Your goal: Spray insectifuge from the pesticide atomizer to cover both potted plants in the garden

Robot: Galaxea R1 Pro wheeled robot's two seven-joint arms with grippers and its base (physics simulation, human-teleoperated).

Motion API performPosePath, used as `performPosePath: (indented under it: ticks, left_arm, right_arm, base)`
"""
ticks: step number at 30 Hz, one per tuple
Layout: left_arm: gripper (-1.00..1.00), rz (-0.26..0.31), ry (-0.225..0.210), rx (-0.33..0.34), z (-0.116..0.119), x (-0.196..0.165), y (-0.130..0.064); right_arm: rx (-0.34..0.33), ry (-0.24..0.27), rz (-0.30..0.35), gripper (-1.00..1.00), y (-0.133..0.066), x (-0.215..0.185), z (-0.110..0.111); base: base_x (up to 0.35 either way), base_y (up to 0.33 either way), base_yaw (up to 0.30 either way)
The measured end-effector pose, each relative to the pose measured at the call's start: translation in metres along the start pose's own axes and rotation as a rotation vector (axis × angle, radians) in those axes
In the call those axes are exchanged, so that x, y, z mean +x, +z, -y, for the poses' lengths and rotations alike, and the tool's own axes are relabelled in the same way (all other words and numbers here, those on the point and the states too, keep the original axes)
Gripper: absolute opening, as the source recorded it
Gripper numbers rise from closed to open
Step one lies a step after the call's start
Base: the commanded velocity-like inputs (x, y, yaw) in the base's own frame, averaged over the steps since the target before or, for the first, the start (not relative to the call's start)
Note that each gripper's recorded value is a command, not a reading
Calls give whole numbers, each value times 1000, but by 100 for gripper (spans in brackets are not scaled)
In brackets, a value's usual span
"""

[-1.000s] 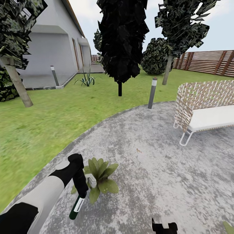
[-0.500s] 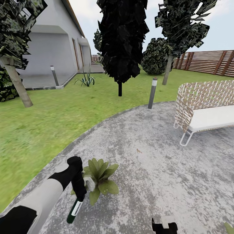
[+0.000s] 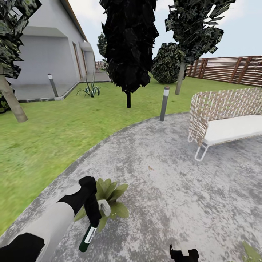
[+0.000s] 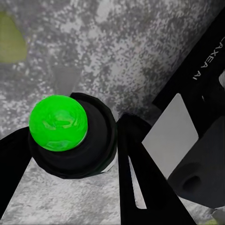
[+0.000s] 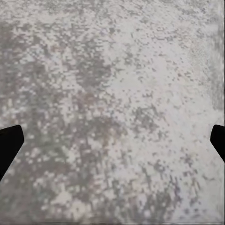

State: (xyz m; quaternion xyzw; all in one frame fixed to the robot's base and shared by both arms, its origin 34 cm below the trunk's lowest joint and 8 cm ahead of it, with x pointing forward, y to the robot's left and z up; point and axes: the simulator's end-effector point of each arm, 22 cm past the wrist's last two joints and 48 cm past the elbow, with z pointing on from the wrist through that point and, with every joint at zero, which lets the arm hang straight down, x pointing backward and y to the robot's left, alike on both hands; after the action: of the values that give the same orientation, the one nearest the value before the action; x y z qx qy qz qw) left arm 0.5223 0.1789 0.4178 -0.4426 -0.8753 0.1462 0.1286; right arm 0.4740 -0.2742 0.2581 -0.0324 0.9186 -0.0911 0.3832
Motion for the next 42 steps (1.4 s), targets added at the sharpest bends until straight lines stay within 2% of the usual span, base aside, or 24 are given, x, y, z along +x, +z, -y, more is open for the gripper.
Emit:
performPosePath:
  ticks: [4,10,15,23,37,42]
  left_arm:
    - [-100,1,19,-4,5,-11,-5]
    - [-100,-82,80,-126,-2,-23,-19]
    - [-100,-98,86,-164,-9,-22,-24]
    - [-100,-98,73,-152,-10,-14,-18]
    - [-100,-89,78,-144,-5,-19,-18]
    - [-100,-94,79,-144,-6,-18,-17]
  right_arm:
    - [0,0,0,100,0,0,0]
    - [0,0,0,100,0,0,0]
    - [0,0,0,100,0,0,0]
    - [0,0,0,100,0,0,0]
    - [0,0,0,100,0,0,0]
    - [0,0,0,100,0,0,0]
  base:
    - [0,0,-60]
    - [0,0,-4]
    - [0,0,0]
    - [0,0,0]
    - [93,0,-2]
    - [1,0,-197]
